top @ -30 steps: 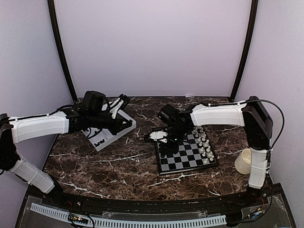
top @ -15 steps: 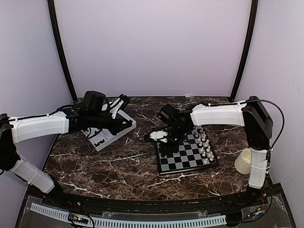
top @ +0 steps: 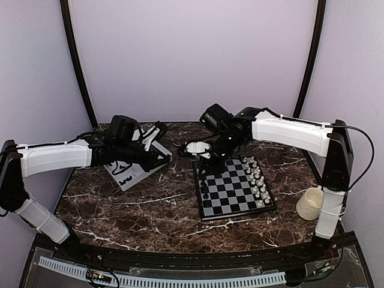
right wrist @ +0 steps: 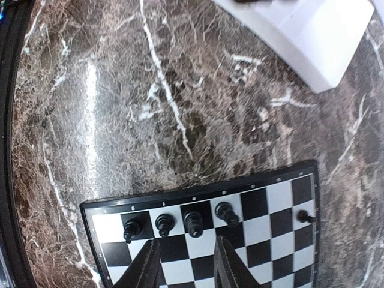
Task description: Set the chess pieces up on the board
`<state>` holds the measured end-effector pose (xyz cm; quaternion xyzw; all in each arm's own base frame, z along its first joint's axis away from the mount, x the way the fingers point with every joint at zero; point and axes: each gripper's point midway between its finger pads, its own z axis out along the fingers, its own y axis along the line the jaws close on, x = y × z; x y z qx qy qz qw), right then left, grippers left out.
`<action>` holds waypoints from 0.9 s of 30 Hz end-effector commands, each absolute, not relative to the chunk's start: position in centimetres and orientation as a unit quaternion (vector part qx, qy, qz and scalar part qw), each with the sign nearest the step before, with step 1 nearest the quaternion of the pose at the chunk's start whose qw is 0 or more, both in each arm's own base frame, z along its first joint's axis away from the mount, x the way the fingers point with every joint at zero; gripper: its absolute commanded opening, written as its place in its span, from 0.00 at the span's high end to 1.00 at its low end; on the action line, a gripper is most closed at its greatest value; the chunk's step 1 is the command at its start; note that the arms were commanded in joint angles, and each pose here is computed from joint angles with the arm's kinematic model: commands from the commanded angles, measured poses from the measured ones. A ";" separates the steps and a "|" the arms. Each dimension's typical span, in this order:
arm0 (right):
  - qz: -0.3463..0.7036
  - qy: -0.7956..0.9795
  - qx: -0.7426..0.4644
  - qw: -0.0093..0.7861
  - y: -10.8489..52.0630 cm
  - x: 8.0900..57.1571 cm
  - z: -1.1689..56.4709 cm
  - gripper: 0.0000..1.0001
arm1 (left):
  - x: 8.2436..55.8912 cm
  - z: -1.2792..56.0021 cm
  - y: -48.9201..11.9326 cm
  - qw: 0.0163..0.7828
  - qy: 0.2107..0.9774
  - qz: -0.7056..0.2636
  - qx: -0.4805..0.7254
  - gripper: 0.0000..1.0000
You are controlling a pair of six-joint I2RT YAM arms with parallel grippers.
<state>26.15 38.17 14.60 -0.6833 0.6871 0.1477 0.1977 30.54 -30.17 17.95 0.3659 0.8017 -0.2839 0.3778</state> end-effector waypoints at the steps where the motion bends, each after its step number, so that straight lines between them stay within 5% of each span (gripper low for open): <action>1: 0.138 0.634 -0.715 0.259 39.2 26.2 20.0 0.67 | 29.3 18.9 -32.1 0.343 0.784 -0.350 0.381 1.00; 11: 0.058 0.569 -0.773 0.274 41.3 25.5 20.1 0.61 | 24.6 17.1 -35.7 0.149 0.751 -0.518 0.382 1.00; 27: 0.023 0.521 -0.819 0.239 42.6 22.9 17.1 0.58 | 23.5 16.9 -36.2 0.088 0.736 -0.564 0.363 0.97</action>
